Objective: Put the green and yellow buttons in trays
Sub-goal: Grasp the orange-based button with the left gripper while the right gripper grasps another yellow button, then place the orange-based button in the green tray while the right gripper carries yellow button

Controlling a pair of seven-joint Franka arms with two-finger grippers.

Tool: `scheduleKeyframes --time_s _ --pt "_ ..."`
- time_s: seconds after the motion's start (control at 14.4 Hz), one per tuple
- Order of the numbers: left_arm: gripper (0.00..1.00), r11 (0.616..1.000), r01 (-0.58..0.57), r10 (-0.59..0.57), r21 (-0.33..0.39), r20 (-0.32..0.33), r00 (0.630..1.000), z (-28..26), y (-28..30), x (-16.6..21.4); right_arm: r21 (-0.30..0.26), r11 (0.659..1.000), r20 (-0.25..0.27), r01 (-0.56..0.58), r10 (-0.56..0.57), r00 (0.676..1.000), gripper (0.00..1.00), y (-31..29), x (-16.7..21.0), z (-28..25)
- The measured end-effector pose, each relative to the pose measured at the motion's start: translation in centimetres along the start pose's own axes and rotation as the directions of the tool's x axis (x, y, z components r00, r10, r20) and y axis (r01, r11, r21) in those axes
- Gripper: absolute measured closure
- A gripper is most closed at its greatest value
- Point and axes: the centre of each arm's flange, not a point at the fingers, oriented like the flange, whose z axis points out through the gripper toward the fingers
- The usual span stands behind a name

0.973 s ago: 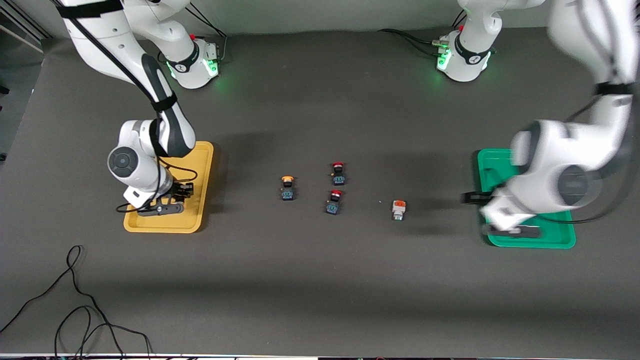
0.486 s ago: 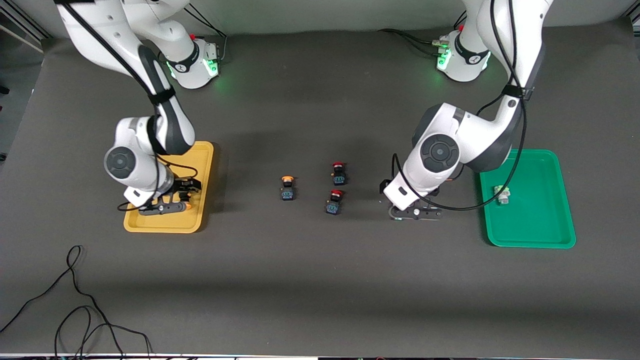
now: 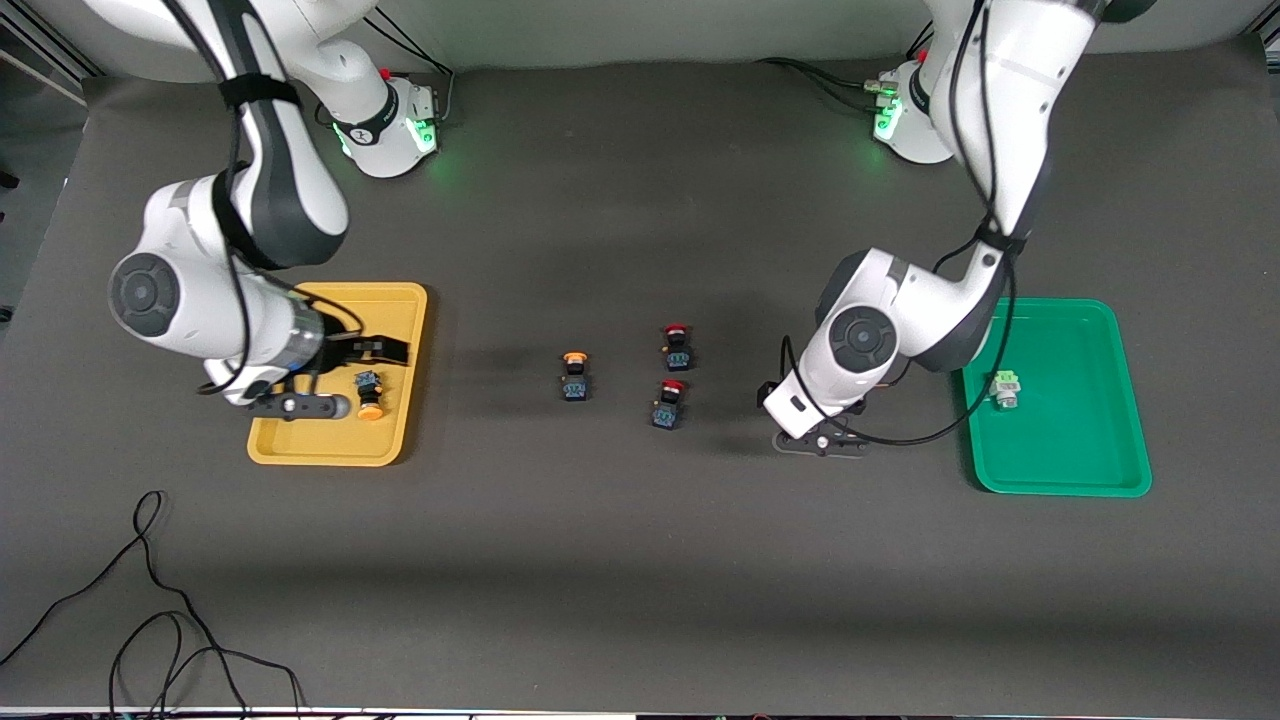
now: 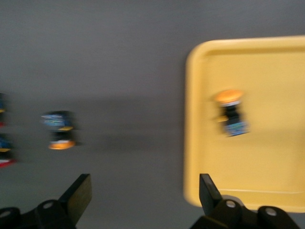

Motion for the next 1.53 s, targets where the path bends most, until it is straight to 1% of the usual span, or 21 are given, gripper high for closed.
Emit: scheduleKeyframes --time_s 0.07,0.14,0.21,0.28,0.35,0.49,0.56,0.63,0.69,0.76,0.83,0.9,1.04,1.18,1.25,1.32,1.39,1.46,1.53 --pt "0.0 1.0 0.0 0.0 -0.002 0.005 1.0 1.3 0.0 0.0 0.003 1.0 0.005 -0.014 0.014 1.0 0.0 -2.3 -0.2 0.7" --pt "0.04 1.0 -0.001 0.001 -0.002 0.01 1.0 2.1 0.1 -0.1 -0.011 1.0 0.007 -0.028 0.028 1.0 0.0 -4.8 -0.4 1.7" --pt "0.04 1.0 -0.001 0.001 -0.001 0.014 1.0 2.4 0.1 -0.1 -0.029 0.999 0.006 -0.042 0.042 0.999 0.0 -7.6 -0.6 2.8" --pt "0.1 1.0 -0.001 0.001 -0.001 0.013 1.0 2.4 0.1 -0.1 -0.05 0.997 0.002 -0.054 0.054 0.999 0.0 -10.5 -0.9 4.0" --pt "0.23 1.0 0.0 0.0 -0.002 0.011 1.0 2.3 0.1 0.0 -0.069 0.996 -0.003 -0.057 0.057 0.998 0.0 -13.0 -1.2 5.3" --pt "0.45 1.0 0.003 -0.003 -0.003 0.007 1.0 2.0 -0.1 0.1 -0.098 0.994 -0.017 -0.043 0.042 0.999 0.0 -16.3 -1.5 8.0" --pt "0.55 1.0 0.007 -0.007 -0.003 0.004 1.0 1.9 -0.1 0.2 -0.108 0.994 -0.026 -0.035 0.032 0.999 0.0 -17.2 -1.5 9.7" --pt "0.59 1.0 0.012 -0.012 -0.004 0.001 1.0 1.7 -0.2 0.3 -0.116 0.993 -0.038 -0.03 0.026 0.999 0.0 -17.7 -1.4 11.6" --pt "0.59 1.0 0.017 -0.018 -0.003 -0.001 1.0 1.3 -0.2 0.5 -0.116 0.993 -0.057 -0.033 0.027 0.998 0.0 -18.2 -1.3 13.6" --pt "0.59 1.0 0.024 -0.024 0.002 0.006 1.0 0.4 -0.4 0.8 -0.104 0.993 -0.086 -0.05 0.041 0.995 0.0 -18.7 -1.2 15.8" --pt "0.59 0.999 0.035 -0.035 0.013 0.024 0.999 -1.4 -0.8 1.0 -0.096 0.994 -0.115 -0.062 0.051 0.992 0.0 -19.2 -1.2 18.0" --pt "0.59 0.998 0.055 -0.056 0.018 0.041 0.998 -4.1 -1.6 1.3 -0.095 0.994 -0.137 -0.061 0.048 0.989 0.0 -19.7 -1.3 20.2" --pt "0.59 0.994 0.107 -0.107 0.003 0.065 0.992 -11.5 -3.4 1.5 -0.108 0.993 -0.169 -0.05 0.031 0.985 0.0 -20.3 -1.6 23.7" --pt "0.59 0.989 0.145 -0.144 -0.006 0.059 0.988 -17.7 -6.0 0.9 -0.125 0.991 -0.174 -0.05 0.028 0.984 0.0 -20.0 -1.5 25.3" --pt "0.59 0.988 0.157 -0.156 -0.003 0.067 0.985 -19.4 -8.1 0.7 -0.127 0.99 -0.174 -0.052 0.029 0.984 0.0 -19.9 -1.4 25.4" --pt "0.59 0.987 0.162 -0.162 0.003 0.088 0.983 -20.2 -10.9 0.6 -0.127 0.991 -0.174 -0.052 0.029 0.984 0.0 -19.9 -1.4 25.4" --pt "0.59 0.988 0.155 -0.154 0.004 0.114 0.981 -20.5 -14.5 0.7 -0.127 0.991 -0.174 -0.05 0.027 0.984 0.05 -20.0 -1.5 25.4" --pt "0.59 0.99 0.14 -0.138 -0.002 0.142 0.98 -20.6 -19.2 0.8 -0.128 0.991 -0.173 -0.046 0.023 0.985 0.05 -20.2 -1.7 25.5" --pt "0.59 0.992 0.128 -0.125 -0.01 0.162 0.979 -20.5 -24.2 0.7 -0.128 0.991 -0.173 -0.046 0.024 0.985 0.12 -20.3 -1.8 25.5"
